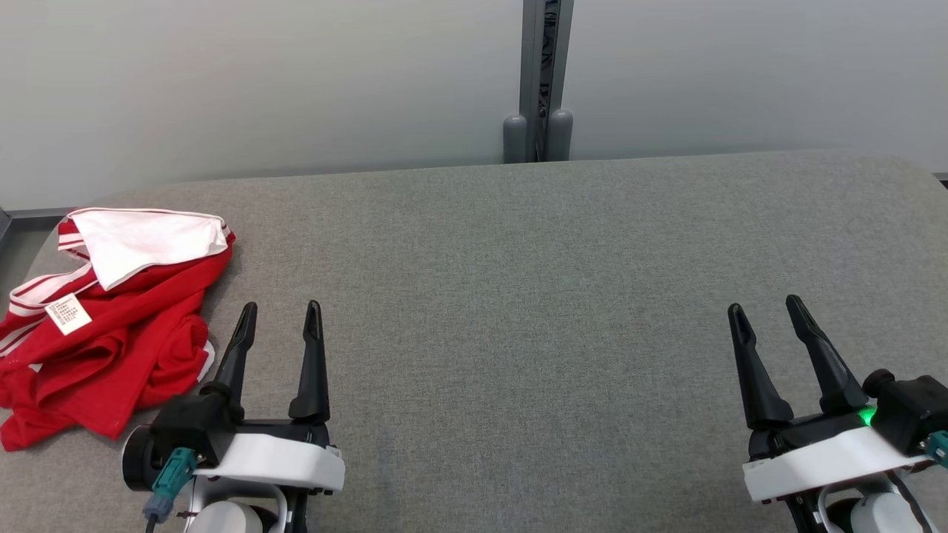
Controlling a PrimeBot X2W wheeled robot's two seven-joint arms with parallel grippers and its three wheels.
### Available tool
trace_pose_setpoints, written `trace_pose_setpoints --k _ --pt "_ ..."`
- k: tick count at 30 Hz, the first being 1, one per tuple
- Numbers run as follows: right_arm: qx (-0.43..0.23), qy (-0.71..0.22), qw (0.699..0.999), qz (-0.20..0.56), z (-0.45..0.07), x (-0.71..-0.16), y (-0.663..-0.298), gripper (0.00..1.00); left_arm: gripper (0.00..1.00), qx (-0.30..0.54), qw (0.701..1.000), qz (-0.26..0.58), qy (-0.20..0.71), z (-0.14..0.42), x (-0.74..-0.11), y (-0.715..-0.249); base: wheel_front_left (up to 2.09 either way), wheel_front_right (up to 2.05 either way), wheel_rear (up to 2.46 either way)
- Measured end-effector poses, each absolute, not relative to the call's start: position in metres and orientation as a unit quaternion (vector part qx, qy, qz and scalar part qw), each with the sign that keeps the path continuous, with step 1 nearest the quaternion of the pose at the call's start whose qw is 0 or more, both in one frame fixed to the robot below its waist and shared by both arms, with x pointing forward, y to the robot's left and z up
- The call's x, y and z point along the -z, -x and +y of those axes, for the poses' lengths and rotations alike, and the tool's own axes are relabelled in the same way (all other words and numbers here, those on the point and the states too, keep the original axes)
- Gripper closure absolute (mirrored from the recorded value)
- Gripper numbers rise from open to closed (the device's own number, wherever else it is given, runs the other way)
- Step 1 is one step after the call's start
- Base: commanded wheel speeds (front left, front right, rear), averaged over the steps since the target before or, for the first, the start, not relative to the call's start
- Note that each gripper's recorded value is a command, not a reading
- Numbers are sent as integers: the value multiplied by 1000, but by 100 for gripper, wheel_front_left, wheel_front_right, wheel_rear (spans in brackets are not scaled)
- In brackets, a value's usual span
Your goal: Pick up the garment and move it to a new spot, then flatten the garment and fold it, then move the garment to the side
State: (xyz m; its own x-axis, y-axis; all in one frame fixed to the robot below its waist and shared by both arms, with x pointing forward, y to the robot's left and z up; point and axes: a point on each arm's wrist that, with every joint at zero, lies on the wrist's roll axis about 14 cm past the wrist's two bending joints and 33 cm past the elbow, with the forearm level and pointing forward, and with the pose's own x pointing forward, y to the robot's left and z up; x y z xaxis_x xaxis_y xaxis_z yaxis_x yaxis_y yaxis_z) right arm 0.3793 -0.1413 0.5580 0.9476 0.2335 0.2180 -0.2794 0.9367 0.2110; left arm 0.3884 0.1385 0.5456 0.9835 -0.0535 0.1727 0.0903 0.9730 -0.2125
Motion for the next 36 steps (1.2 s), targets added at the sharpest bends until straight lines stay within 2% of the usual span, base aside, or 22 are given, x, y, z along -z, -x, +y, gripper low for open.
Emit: trace_pose_setpoints --k 18,36 --pt "-154 -63 979 -118 -129 -565 -377 0 0 39 992 -107 54 136 -553 -385 0 0 0" --pt "-155 -63 978 -124 -129 -569 -376 0 0 37 992 -107 55 137 -553 -383 0 0 0"
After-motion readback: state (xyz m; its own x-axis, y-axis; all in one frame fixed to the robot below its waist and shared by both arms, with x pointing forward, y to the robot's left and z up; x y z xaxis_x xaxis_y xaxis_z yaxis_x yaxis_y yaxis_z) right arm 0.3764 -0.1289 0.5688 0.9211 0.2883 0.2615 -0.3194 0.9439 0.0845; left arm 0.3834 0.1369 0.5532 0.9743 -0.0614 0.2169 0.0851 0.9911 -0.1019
